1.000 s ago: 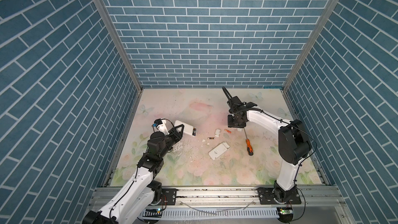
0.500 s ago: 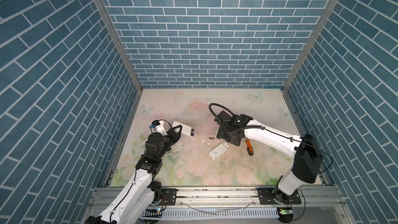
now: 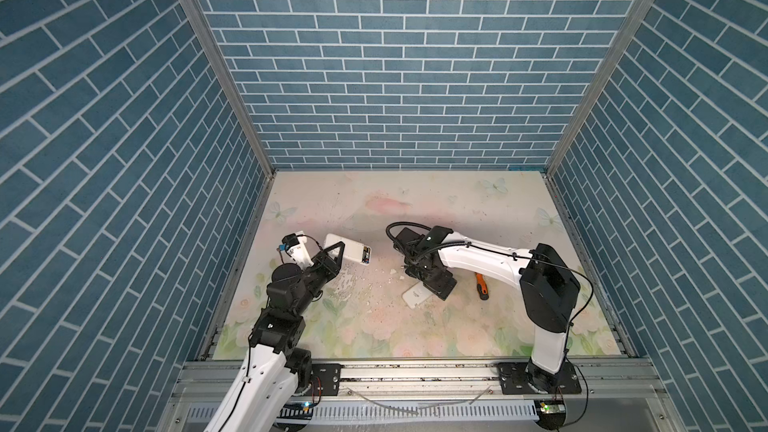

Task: Unload the batteries from the remote control

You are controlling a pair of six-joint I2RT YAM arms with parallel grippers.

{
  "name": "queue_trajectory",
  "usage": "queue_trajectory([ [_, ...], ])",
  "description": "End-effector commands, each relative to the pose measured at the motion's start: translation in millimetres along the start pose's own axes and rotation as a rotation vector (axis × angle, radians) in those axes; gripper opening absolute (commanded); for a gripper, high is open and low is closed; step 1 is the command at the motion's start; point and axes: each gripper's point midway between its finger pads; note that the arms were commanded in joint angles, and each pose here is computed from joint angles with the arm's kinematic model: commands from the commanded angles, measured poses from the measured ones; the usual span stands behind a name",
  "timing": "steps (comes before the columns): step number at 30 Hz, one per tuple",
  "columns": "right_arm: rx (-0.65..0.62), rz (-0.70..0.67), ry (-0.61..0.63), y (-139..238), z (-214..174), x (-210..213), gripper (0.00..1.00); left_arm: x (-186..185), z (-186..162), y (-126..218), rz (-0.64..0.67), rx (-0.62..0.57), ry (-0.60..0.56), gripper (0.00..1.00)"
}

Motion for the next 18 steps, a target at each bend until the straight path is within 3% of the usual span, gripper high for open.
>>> queue_trajectory([
  [1, 0.018, -0.012, -0.083, -8.0, -6.6, 3.8, 0.91, -1.3, 0.4, 0.6, -0.016, 0.003, -0.013, 0.00],
  [18, 0.063, 0.019, -0.161, -57.0, -21.5, 3.2, 0.81, 2.4, -2.3, -3.4, -0.014, 0.024, -0.012, 0.00],
])
Point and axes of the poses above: each gripper's point midway between its finger pads, its own y axis back along the fingers, its own x axis along the line the jaws close on, z = x × y, and after that the axes turned 9 degrees about -y, right-handed
